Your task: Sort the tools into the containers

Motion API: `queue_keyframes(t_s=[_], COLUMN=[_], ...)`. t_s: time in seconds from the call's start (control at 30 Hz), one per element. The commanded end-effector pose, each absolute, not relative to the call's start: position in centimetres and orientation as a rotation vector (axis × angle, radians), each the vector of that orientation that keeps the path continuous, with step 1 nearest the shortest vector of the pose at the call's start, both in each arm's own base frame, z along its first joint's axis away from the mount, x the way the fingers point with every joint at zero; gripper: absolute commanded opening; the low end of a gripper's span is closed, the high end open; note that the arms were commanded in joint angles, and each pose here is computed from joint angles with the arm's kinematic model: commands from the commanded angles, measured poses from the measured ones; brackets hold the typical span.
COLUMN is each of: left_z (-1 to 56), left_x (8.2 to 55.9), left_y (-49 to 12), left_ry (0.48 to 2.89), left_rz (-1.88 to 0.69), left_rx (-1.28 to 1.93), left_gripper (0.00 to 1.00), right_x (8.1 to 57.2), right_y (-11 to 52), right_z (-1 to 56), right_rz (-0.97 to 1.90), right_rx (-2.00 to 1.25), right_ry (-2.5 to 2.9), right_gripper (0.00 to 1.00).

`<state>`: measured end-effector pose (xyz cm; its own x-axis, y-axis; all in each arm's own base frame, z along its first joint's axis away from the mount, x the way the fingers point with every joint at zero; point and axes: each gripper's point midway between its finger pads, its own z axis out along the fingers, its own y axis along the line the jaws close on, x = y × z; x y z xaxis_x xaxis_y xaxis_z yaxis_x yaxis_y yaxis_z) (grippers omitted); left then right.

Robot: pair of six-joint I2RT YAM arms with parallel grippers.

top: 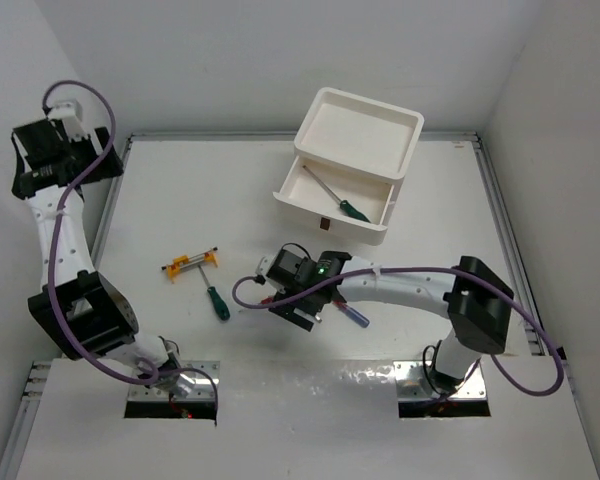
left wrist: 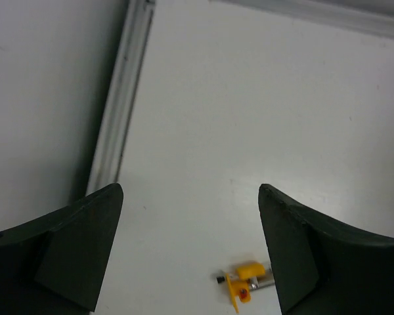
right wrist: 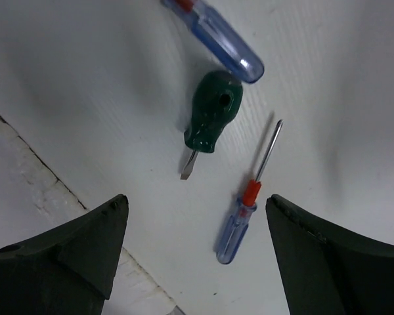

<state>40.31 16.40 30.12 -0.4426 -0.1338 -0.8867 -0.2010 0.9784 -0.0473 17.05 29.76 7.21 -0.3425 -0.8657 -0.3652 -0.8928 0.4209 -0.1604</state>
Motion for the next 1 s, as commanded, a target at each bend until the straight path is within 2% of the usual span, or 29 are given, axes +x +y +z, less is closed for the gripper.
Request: queue_keyframes(t_s=[0.0, 0.1, 0.2, 0.3, 0.43, 0.47, 0.57, 0.6, 0.67, 0.77, 0.87, 0.97], left_z=[31.2, 29.1, 28.1, 27.5, 27.7, 27.8, 27.8, 27.6, 27.3, 26.0, 25.0, 23.2], left_x=[39.1, 39.1, 39.1, 39.0, 38.8, 38.8, 38.8, 38.7, 38.7, 38.4, 38.4, 37.9], left_y=[14.0, 12.7, 12.3, 12.4, 12.4, 12.3, 11.9, 11.8, 11.3, 10.4, 7.7, 5.4], left_ry=[1.991, 2.020, 2.032, 2.042, 2.043, 2.040, 2.039, 2.043, 2.047, 2.083, 2.114, 2.174], left_rz=[0.029, -0.070, -0.100, -0.096, -0.090, -0.089, -0.109, -0.119, -0.144, -0.191, -0.271, -0.233], left_rx=[-0.165, -0.170, -0.179, -0.183, -0.174, -0.170, -0.160, -0.158, -0.132, -0.060, 0.080, 0.264], left_gripper=[0.81, 0.80, 0.80, 0.79, 0.79, 0.79, 0.79, 0.79, 0.79, 0.78, 0.75, 0.75], right_x=[18.0, 17.9, 18.4, 19.5, 20.2, 20.3, 19.7, 19.4, 19.1, 18.9, 19.0, 18.9], right_y=[32.4, 31.2, 31.6, 31.8, 29.7, 29.4, 29.5, 29.5, 29.3, 28.3, 28.1, 28.2], right_z=[7.0, 4.1, 2.7, 1.7, 0.2, 0.0, -0.4, -0.6, -0.7, -0.7, 0.4, 1.9], right_rz=[0.199, 0.104, 0.159, 0.219, 0.148, 0.133, 0.175, 0.194, 0.202, 0.166, 0.164, 0.177], right_rx=[-1.327, -1.354, -1.305, -1.217, -1.161, -1.165, -1.198, -1.209, -1.217, -1.216, -1.233, -1.293], right_ry=[2.301, 2.370, 2.385, 2.411, 2.460, 2.456, 2.450, 2.449, 2.454, 2.465, 2.432, 2.385], right_gripper=[0.84, 0.84, 0.82, 0.73, 0.55, 0.47, 0.34, 0.24, 0.16, 0.00, 0.00, 0.00])
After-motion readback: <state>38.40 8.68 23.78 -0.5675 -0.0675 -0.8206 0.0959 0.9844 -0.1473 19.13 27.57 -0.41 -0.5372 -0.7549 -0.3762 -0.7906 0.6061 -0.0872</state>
